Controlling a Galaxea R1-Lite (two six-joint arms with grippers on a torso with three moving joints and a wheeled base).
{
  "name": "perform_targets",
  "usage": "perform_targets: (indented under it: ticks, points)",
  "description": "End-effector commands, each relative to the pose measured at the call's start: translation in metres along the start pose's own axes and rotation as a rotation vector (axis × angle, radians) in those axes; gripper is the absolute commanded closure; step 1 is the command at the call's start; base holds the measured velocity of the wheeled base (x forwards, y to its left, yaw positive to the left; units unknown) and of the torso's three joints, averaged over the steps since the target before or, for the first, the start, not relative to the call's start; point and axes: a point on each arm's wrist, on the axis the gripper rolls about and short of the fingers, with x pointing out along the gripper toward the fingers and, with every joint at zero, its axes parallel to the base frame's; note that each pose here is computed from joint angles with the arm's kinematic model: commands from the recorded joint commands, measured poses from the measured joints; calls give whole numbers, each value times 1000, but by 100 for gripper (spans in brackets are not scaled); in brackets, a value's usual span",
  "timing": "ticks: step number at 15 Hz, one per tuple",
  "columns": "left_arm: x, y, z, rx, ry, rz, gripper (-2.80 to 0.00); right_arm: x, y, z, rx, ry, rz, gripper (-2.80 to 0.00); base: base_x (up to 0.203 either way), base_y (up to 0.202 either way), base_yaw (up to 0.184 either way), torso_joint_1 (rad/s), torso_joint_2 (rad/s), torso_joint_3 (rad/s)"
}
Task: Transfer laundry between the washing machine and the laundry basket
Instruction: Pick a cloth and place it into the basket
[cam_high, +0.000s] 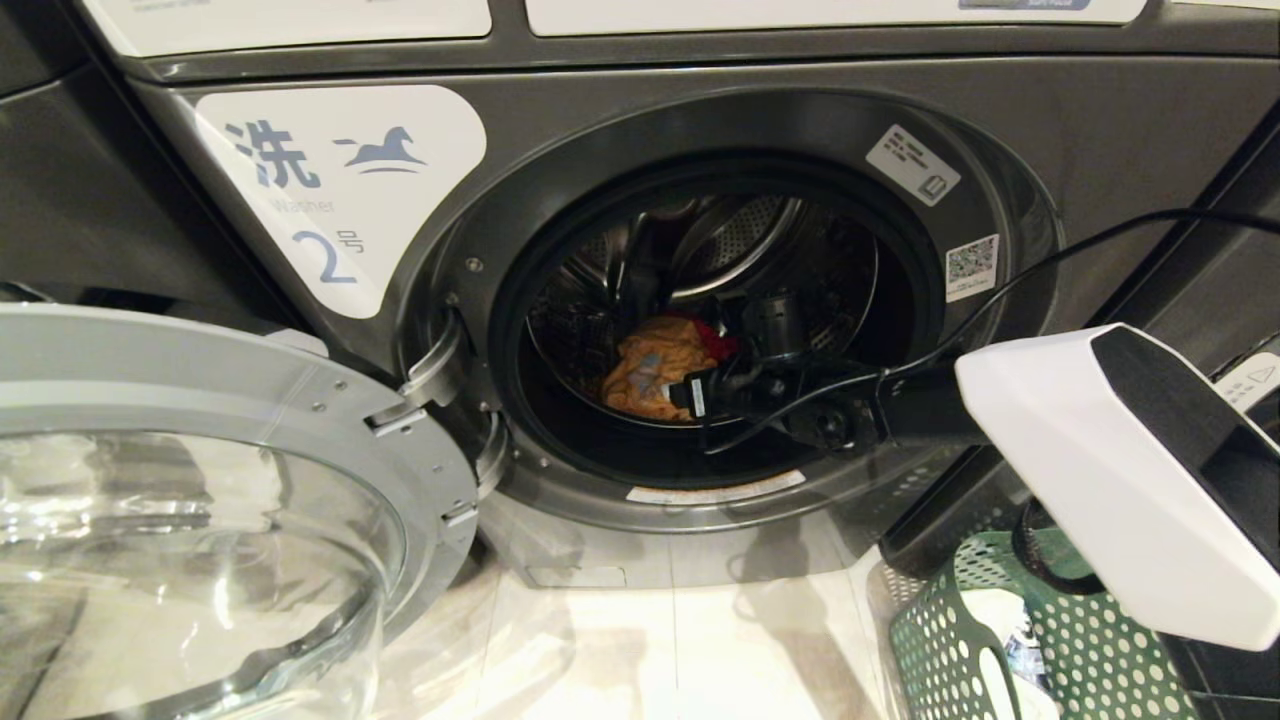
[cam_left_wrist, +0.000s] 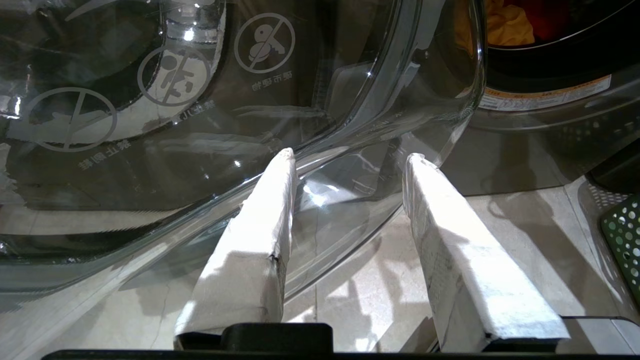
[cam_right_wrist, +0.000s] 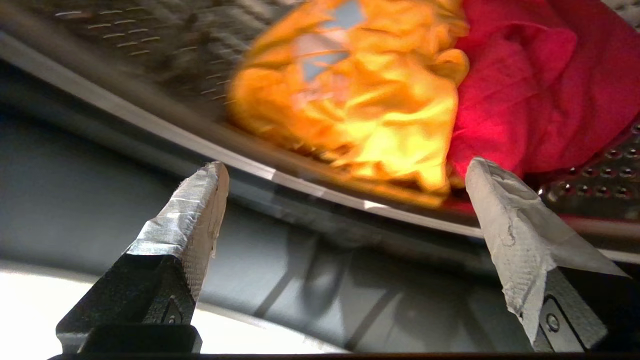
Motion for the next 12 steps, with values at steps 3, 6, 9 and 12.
perform_targets:
  ticks: [3, 6, 9, 12]
  points:
    - [0, 0, 0, -1, 3, 1, 0, -90, -7, 12, -4, 52, 43, -280, 0, 0, 0, 0, 0, 0]
    - [0, 0, 0, -1, 3, 1, 0, -152, -10, -23, -20, 146, 86, -280, 0, 0, 0, 0, 0, 0]
    - [0, 0, 0, -1, 3, 1, 0, -228, -18, -37, -25, 115, 118, -280, 0, 0, 0, 0, 0, 0]
    - [0, 0, 0, -1, 3, 1, 0, -284, -33, -68, -26, 134, 104, -280, 0, 0, 0, 0, 0, 0]
